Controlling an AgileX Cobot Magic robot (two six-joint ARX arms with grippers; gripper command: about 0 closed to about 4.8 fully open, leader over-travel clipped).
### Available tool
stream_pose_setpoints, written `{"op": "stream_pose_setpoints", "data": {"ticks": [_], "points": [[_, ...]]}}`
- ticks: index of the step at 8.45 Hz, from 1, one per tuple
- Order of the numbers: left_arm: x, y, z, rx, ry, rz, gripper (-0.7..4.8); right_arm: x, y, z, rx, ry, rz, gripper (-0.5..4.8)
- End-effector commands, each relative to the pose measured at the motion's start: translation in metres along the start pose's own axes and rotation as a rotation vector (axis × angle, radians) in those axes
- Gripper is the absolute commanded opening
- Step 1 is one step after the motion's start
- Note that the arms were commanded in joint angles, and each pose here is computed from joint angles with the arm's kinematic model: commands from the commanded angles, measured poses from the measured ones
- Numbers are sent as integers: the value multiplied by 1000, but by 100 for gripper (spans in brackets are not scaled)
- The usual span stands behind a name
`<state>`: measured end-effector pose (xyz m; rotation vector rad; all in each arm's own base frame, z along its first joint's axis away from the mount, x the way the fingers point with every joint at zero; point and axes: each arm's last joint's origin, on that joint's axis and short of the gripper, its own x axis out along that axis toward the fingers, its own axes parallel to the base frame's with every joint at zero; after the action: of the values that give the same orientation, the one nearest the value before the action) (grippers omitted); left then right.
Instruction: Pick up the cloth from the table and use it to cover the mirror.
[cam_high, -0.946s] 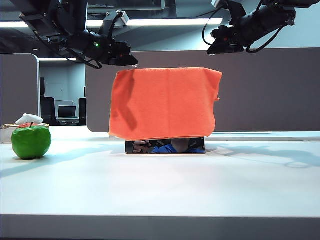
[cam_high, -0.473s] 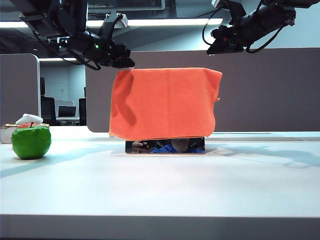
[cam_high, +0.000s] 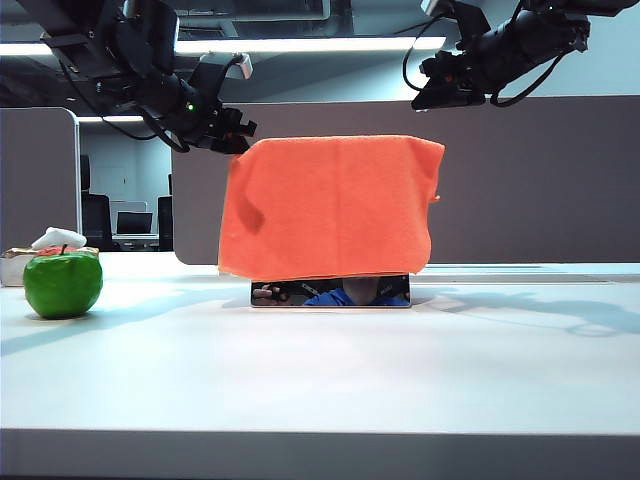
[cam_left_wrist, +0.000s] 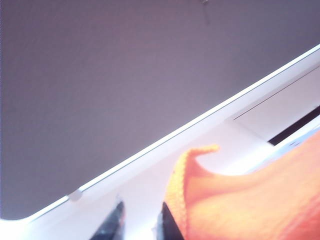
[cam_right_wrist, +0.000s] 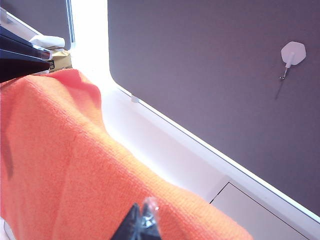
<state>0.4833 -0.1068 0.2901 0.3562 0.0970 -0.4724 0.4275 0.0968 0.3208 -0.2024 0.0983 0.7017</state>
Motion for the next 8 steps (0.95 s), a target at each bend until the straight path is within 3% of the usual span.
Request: {"op": "stream_pose_setpoints", "data": {"ticks": [1, 3, 5, 8], "points": [[-1, 4, 0, 3, 57, 143, 91, -1, 1, 5, -4, -17, 3, -1], [-3, 8, 4, -1, 60, 238, 90, -1, 0, 4, -4, -15, -5, -1], [-10, 6, 21, 6, -67, 61, 89, -1, -1, 3, 0, 2, -44, -1], [-25, 11, 27, -56, -10, -9, 94, -5, -5, -11, 59, 144, -115, -1]]}}
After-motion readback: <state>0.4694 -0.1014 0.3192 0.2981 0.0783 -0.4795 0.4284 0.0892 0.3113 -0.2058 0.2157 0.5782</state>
